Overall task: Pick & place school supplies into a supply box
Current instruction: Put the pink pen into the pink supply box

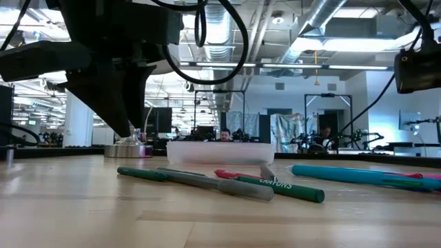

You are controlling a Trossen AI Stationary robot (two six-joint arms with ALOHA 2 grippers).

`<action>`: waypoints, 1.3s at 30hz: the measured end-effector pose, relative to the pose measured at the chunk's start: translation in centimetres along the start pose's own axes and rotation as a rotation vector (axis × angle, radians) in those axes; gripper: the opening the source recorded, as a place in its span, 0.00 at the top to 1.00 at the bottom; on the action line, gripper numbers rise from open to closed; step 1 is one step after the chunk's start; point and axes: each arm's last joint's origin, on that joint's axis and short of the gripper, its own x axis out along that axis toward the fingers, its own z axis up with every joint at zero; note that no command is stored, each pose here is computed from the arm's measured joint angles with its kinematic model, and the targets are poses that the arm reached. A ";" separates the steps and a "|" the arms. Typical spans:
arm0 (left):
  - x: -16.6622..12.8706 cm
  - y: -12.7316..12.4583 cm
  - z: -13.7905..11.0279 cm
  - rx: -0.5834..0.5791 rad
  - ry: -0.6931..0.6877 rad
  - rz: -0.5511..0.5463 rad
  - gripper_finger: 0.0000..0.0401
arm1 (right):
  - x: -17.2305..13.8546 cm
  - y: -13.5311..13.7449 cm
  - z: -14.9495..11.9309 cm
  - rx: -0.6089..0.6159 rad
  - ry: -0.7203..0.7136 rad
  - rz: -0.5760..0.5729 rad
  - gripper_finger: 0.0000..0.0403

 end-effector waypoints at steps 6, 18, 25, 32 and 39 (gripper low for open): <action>0.0 0.0 0.0 0.001 0.000 0.001 0.68 | 0.2 -0.5 0.4 -0.007 0.021 -0.044 0.84; 0.0 0.0 0.0 0.001 -0.002 0.001 0.68 | 0.5 -1.8 2.0 -0.050 0.071 -0.115 0.97; 0.0 0.0 0.0 0.001 -0.001 0.001 0.68 | 0.5 -2.1 2.3 -0.092 0.074 -0.140 0.94; 0.0 0.1 -0.1 0.008 0.007 0.019 0.68 | -0.5 -1.8 3.7 -0.157 0.020 -0.222 0.98; -0.1 0.5 -1.1 -0.009 0.087 0.086 0.68 | -1.7 -1.6 5.8 -0.195 -0.003 -0.271 0.96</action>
